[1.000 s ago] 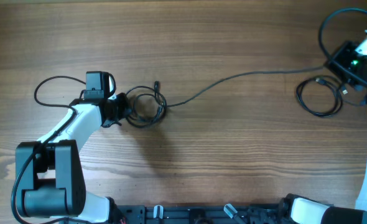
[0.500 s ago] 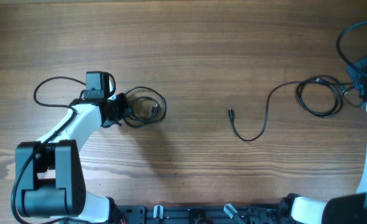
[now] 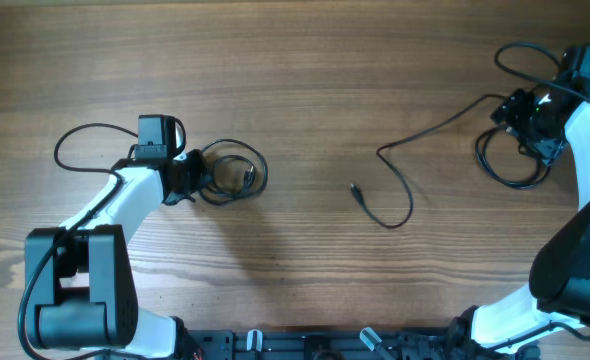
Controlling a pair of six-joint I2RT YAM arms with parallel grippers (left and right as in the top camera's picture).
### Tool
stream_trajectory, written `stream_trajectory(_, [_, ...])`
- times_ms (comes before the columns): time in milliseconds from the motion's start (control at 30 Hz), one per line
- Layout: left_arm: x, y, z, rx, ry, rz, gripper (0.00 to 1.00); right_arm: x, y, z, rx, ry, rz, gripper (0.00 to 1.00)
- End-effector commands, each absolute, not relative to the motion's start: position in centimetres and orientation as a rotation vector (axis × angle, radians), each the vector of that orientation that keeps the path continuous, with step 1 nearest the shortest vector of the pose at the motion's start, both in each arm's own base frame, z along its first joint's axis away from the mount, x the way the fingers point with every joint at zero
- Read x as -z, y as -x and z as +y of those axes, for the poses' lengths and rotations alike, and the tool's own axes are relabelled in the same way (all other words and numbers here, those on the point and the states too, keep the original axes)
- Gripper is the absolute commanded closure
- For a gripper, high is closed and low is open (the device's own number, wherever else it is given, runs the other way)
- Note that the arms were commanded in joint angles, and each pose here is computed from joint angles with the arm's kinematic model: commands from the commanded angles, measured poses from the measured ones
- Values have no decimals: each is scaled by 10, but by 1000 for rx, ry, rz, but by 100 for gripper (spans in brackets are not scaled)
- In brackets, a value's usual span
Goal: Untangle cables
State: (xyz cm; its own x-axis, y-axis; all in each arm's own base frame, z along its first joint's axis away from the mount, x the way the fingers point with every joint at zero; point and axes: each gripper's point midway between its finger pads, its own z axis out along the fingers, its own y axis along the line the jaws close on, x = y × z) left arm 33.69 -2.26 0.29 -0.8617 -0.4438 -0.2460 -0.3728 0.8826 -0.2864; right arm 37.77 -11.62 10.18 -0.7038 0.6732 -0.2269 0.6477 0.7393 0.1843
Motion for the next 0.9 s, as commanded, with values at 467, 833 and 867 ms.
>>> stream_trajectory(467, [3, -333, -16, 296, 664, 2754, 90, -102, -335, 93, -330, 244, 3046, 18])
stream_trajectory(833, [3, -333, -18, 311, 662, 2755, 89, -94, -333, 28, 272, -21, 3059, 96])
stream_trajectory(867, [3, -333, -18, 311, 662, 2755, 89, -102, -338, 22, 276, -57, 3044, 96])
